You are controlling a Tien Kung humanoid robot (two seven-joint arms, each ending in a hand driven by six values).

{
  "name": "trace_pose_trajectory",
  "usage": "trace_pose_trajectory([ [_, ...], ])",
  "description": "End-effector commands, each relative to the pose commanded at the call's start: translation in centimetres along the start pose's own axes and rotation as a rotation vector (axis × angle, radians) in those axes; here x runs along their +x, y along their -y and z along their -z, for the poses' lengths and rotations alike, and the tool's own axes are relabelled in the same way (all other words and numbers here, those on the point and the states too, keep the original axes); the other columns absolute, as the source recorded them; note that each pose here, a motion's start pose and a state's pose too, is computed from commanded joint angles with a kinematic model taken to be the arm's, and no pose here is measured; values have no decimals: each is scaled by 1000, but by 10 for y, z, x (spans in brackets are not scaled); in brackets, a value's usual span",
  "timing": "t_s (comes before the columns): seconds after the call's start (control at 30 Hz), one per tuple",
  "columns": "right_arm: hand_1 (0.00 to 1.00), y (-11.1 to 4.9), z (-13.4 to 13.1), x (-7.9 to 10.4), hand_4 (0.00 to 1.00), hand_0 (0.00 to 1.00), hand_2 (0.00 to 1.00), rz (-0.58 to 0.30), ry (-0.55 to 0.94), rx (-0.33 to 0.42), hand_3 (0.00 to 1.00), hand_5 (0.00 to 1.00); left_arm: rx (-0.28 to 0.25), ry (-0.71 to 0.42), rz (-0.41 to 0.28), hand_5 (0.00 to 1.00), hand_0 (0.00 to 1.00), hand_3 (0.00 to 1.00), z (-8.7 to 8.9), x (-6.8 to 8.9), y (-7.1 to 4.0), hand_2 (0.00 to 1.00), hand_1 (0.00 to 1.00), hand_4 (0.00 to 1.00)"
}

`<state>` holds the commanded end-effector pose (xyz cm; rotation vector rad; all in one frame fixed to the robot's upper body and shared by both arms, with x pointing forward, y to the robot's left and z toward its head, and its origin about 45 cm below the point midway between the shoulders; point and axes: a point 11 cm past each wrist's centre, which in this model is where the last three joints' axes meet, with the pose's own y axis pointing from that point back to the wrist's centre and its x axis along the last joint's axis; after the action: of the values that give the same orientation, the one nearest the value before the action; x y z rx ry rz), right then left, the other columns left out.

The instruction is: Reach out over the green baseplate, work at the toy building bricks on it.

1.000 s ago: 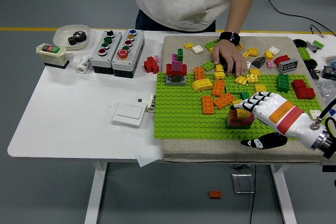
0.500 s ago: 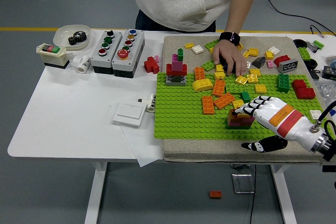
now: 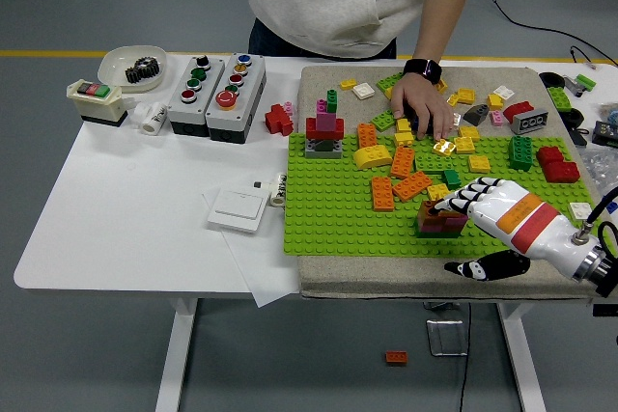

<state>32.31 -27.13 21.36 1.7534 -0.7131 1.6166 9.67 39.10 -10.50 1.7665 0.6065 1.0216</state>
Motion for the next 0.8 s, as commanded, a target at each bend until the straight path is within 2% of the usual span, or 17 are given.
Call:
trace_pose_trajectory([
  [0.47, 691, 0, 0, -5, 882, 723, 755, 15, 5, -8, 741, 438, 0, -1, 0, 670, 789, 591, 0, 0, 0, 750, 775, 653],
  [0.8, 687, 0, -2, 0, 882, 720, 750, 0, 12, -14, 740, 435, 4, 5, 1, 669, 789, 592, 2, 0, 0, 750, 776, 653],
])
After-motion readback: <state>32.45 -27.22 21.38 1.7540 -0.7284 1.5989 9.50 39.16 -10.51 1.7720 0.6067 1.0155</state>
